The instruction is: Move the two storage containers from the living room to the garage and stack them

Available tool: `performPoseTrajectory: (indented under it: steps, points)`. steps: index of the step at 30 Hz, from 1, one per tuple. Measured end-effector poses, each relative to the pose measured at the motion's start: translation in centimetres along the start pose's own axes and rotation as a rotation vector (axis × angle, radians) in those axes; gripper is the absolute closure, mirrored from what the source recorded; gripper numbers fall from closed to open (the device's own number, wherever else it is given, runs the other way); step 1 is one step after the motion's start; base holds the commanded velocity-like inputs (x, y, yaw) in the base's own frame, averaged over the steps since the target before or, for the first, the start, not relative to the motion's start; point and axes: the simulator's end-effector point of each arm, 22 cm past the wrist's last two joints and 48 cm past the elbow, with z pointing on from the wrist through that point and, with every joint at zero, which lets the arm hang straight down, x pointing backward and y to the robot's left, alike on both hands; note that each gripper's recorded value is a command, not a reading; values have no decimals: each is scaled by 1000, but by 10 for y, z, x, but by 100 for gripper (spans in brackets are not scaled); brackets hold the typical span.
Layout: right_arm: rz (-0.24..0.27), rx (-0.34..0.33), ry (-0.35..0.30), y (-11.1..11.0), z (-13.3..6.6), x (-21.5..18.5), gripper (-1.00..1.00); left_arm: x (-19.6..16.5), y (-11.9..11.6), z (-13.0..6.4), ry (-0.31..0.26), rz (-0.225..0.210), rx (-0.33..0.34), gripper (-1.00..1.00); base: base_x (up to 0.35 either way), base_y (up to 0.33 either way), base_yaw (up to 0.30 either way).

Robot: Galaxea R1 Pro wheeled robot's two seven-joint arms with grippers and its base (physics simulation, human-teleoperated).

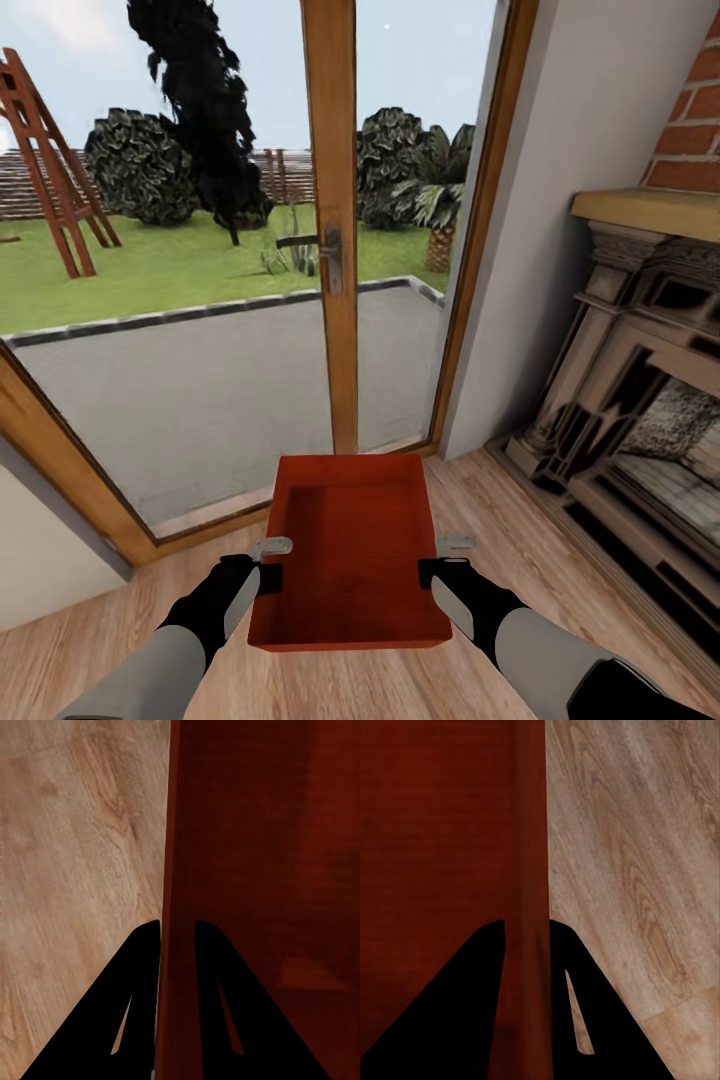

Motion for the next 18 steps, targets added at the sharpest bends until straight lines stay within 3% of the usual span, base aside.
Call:
performPoseTrajectory:
  steps: [18]
  points:
    - [1,1,-19,-2,-24,-12,100,-8,0,-25,-20,-1,2,100,0,0,-3]
